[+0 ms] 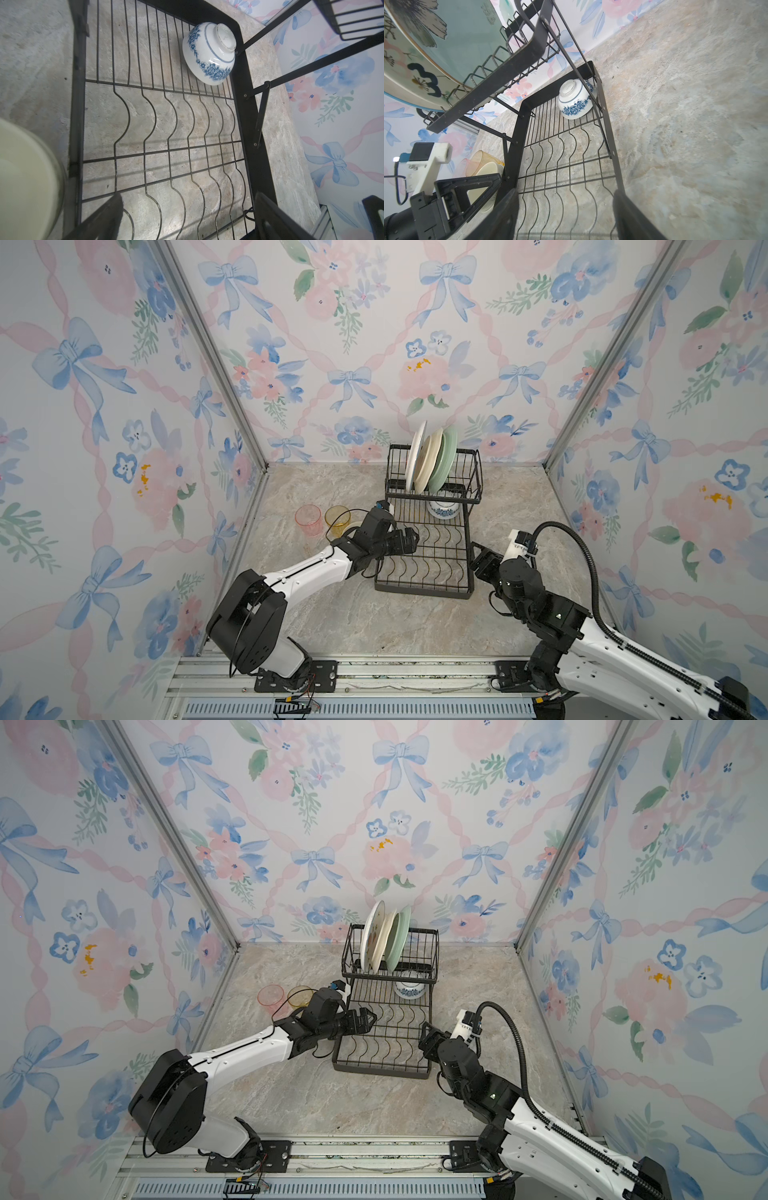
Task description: Unload the mixed dishes from the dish rack
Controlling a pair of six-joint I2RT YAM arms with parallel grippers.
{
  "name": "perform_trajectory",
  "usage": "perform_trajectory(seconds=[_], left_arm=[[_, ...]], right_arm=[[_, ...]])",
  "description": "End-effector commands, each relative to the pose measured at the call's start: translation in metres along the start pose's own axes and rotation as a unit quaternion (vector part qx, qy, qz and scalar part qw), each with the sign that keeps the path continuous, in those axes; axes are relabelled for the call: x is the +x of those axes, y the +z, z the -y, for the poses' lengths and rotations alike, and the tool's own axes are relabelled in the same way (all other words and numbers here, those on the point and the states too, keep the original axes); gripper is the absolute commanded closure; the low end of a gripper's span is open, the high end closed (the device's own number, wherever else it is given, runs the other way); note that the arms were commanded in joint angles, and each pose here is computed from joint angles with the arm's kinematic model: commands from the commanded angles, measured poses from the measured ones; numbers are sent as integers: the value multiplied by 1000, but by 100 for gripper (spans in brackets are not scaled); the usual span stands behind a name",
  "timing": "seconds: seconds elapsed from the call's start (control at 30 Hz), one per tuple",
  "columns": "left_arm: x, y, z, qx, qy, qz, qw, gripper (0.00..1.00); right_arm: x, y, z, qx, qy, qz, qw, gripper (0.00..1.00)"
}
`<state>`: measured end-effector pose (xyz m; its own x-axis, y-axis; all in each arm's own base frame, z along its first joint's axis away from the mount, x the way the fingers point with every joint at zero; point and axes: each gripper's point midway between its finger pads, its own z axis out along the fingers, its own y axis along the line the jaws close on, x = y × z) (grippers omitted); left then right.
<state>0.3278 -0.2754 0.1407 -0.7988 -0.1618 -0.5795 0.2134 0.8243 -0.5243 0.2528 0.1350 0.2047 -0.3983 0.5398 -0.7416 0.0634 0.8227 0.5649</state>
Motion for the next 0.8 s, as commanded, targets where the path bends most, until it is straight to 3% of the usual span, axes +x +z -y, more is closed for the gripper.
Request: perform_trajectory(seconds=[0.0,0.57,0.77], left_arm=[[-4,1,7,2,15,1,1000,2],[-6,-6,13,10,19,8,1000,2],[0,-16,6,4,25,12,1000,2]], right_arm=[[6,0,16,23,-15,-9,1000,27],[10,-2,18,24,-21,-22,999,27],[9,-5,14,26,-50,-42,998,26]])
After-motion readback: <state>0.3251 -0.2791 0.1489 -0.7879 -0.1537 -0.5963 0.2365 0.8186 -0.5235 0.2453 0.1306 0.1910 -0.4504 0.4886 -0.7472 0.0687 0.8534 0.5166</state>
